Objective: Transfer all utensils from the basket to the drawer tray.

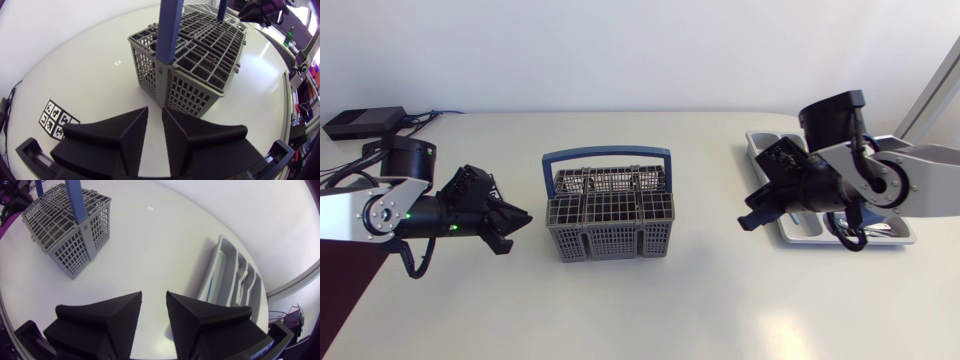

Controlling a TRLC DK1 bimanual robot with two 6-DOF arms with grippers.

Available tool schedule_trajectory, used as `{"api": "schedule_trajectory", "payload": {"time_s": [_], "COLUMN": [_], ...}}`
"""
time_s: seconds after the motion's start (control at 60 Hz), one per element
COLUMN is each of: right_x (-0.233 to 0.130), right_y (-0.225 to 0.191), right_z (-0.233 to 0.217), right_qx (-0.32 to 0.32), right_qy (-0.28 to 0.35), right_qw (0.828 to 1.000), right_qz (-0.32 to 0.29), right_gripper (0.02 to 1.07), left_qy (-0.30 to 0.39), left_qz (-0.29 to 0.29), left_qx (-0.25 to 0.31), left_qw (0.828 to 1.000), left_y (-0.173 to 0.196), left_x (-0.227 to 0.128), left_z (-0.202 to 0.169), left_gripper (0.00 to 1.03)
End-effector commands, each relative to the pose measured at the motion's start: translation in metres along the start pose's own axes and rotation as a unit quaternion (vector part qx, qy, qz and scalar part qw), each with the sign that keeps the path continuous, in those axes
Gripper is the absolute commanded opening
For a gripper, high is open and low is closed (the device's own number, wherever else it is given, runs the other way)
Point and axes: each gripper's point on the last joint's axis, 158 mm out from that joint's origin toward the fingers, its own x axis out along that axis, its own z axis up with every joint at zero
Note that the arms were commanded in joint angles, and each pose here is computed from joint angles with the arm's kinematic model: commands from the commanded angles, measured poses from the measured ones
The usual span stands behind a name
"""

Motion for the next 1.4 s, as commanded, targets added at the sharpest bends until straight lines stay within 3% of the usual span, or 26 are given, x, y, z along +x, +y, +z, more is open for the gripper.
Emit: {"api": "schedule_trajectory", "payload": {"time_s": [0.0,0.067,0.333,0.6,0.933,1.383], "right_x": [0.011,0.019,0.044,0.042,0.040,0.036], "right_y": [0.017,0.028,0.072,0.098,0.103,0.100], "right_z": [0.010,0.017,0.039,0.049,0.050,0.047], "right_qx": [0.014,0.014,0.020,0.007,0.006,0.007], "right_qy": [-0.004,-0.008,-0.018,-0.025,-0.026,-0.027], "right_qw": [1.000,0.999,0.996,0.993,0.993,0.994], "right_qz": [0.020,0.030,0.090,0.111,0.115,0.108], "right_gripper": [0.16,0.08,0.08,0.08,0.08,0.08], "left_qy": [-0.002,-0.001,-0.002,-0.003,0.000,0.003], "left_qz": [-0.004,-0.006,-0.022,-0.036,-0.050,-0.057], "left_qx": [0.008,0.008,0.006,0.020,0.033,0.036], "left_qw": [1.000,1.000,1.000,0.999,0.998,0.998], "left_y": [0.004,0.007,0.005,-0.006,-0.024,-0.032], "left_x": [0.007,0.012,0.035,0.054,0.077,0.082], "left_z": [0.008,0.009,0.019,0.036,0.049,0.051], "left_gripper": [0.20,0.20,0.20,0.18,0.18,0.18]}}
